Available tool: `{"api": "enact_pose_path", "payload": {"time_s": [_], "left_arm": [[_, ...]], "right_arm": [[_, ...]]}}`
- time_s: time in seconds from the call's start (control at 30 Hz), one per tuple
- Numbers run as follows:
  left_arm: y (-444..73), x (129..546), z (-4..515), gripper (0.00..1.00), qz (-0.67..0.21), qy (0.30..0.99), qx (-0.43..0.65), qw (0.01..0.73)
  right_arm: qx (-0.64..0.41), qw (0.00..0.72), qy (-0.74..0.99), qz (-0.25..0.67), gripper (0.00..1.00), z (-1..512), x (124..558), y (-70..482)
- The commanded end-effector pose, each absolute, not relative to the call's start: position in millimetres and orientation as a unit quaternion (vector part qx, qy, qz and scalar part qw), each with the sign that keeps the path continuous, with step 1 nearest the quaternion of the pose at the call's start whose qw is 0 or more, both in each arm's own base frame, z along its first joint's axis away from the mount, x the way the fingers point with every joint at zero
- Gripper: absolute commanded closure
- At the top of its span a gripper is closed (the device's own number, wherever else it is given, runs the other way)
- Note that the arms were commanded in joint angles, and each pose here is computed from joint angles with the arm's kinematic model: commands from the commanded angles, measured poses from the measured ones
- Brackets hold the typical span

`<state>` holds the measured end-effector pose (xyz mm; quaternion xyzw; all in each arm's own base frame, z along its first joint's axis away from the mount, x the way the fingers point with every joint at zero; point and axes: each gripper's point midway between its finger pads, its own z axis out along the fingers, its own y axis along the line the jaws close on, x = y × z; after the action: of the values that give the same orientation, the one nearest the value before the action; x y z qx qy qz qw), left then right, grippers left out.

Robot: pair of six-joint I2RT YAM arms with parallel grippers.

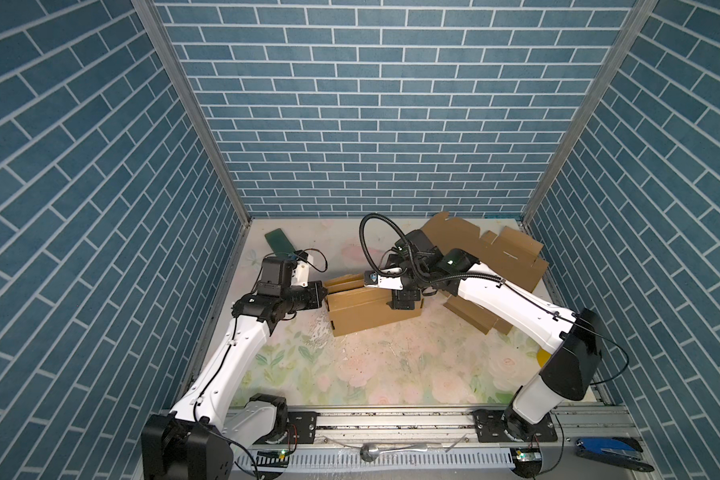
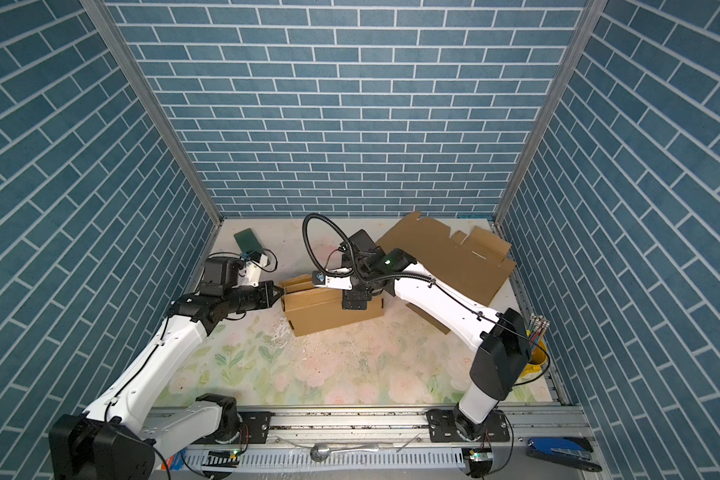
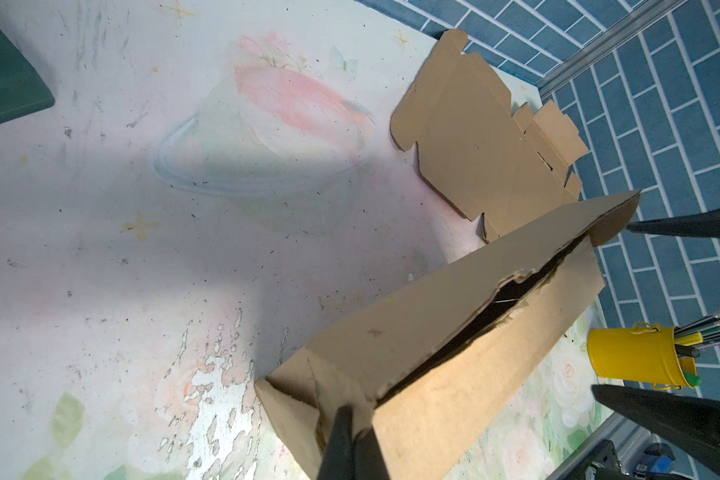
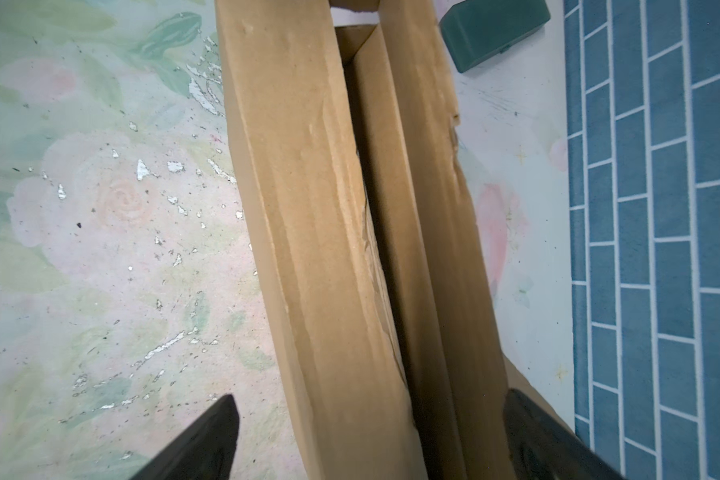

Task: Fold the paper box

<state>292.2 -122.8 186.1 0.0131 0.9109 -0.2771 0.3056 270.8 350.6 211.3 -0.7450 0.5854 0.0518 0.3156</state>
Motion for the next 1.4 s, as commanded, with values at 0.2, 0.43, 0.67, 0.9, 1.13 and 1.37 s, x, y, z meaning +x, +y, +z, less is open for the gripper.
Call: {"api": "enact_pose_path", "payload": {"time_s": [0.2,0.43,0.67,0.9,1.13,1.37], "left_arm": [[-121.5,257.8,141.2,1.0,-0.257,0.944,0.006,0.205],[-121.6,258.5,141.6,1.0,-0.257,0.944,0.008,0.205],[-121.8,258.9,141.5,1.0,-0.256,0.944,0.01,0.205],[-121.9,258.8,140.4,1.0,-0.254,0.946,0.013,0.202],[-121.9,260.4,144.8,1.0,-0.255,0.944,0.014,0.209],[-122.9,261.2,145.7,1.0,-0.257,0.943,0.016,0.21]], "right_arm": [[-0.779,0.318,0.539,0.043,0.01,216.6,280.3,372.5],[-0.776,0.341,0.529,0.032,0.02,237.5,283.9,377.5],[-0.785,0.302,0.538,0.053,0.01,230.2,276.0,380.8],[-0.766,0.251,0.575,0.139,0.01,225.1,268.9,388.4],[-0.76,0.206,0.591,0.173,0.01,212.2,261.6,387.9],[-0.756,0.189,0.602,0.174,0.01,201.7,259.0,385.4]]}}
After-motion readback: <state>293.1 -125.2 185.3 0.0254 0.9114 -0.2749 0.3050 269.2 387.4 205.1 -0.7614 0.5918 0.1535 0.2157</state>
